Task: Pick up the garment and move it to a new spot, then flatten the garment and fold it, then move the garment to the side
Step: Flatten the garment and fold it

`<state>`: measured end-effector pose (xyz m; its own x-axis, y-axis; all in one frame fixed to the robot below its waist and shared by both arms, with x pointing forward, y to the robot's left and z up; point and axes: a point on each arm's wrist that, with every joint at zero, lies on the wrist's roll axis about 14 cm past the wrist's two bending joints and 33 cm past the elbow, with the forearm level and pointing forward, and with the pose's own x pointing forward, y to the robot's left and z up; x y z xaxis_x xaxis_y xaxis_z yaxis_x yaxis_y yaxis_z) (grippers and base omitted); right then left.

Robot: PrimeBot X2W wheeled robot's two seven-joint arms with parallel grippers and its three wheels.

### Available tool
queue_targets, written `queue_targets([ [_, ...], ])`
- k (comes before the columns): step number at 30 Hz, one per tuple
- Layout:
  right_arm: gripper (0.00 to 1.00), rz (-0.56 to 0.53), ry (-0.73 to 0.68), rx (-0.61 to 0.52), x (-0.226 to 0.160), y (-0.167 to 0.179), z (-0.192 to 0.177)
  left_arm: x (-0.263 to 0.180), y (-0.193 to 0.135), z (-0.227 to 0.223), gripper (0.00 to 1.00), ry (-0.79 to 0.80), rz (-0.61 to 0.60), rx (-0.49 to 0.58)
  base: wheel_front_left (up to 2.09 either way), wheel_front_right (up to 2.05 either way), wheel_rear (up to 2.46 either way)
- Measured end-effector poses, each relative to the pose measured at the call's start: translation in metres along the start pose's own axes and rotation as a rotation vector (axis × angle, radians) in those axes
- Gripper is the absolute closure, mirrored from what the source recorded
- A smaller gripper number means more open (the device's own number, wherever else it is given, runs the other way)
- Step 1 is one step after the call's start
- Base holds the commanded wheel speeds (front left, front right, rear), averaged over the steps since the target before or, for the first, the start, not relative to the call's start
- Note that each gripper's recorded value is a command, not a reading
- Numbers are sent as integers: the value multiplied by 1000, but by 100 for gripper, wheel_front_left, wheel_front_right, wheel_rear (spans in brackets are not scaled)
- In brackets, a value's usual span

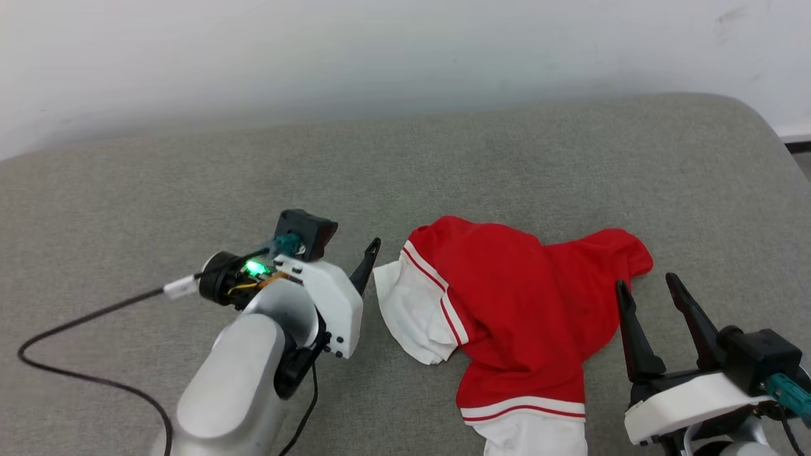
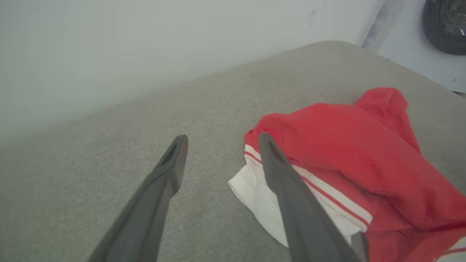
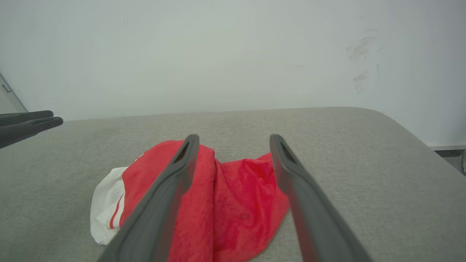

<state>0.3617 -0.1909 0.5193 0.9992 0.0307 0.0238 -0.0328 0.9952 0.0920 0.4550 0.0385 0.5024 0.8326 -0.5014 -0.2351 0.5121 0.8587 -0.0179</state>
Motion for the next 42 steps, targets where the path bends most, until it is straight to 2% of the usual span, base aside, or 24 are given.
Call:
queue_targets([
  [7, 0, -21, 30, 9, 10, -7, -15, 23, -23, -84, 0, 453, -148, 13, 0, 0, 0],
  [13, 0, -50, 50, 24, 12, -16, -28, 17, -34, -128, 0, 730, -246, 30, 0, 0, 0],
  [14, 0, -56, 57, 26, 11, -17, -30, 16, -37, -131, 26, 757, -260, 20, 0, 0, 0],
  [15, 0, -60, 60, 28, 11, -18, -32, 16, -36, -133, 73, 776, -268, 26, 0, 0, 0],
  [16, 0, -62, 65, 31, 10, -19, -34, 15, -36, -134, 100, 792, -274, 33, 0, 0, 0],
  [22, 0, -71, 62, 39, 12, -22, -35, 20, -21, -120, 100, 672, -230, 38, 0, 0, 0],
  [29, 0, -52, 54, 38, 10, -16, -29, 0, 24, -87, 100, 504, -69, 0, 0, 0, 0],
  [37, 0, 4, 44, 39, 13, 1, -21, -80, 90, -89, 100, 447, 215, -134, 0, 0, 0],
  [42, 0, 46, 37, 34, 16, 14, -15, -145, 109, -120, 100, 503, 380, -238, 0, 0, 0],
])
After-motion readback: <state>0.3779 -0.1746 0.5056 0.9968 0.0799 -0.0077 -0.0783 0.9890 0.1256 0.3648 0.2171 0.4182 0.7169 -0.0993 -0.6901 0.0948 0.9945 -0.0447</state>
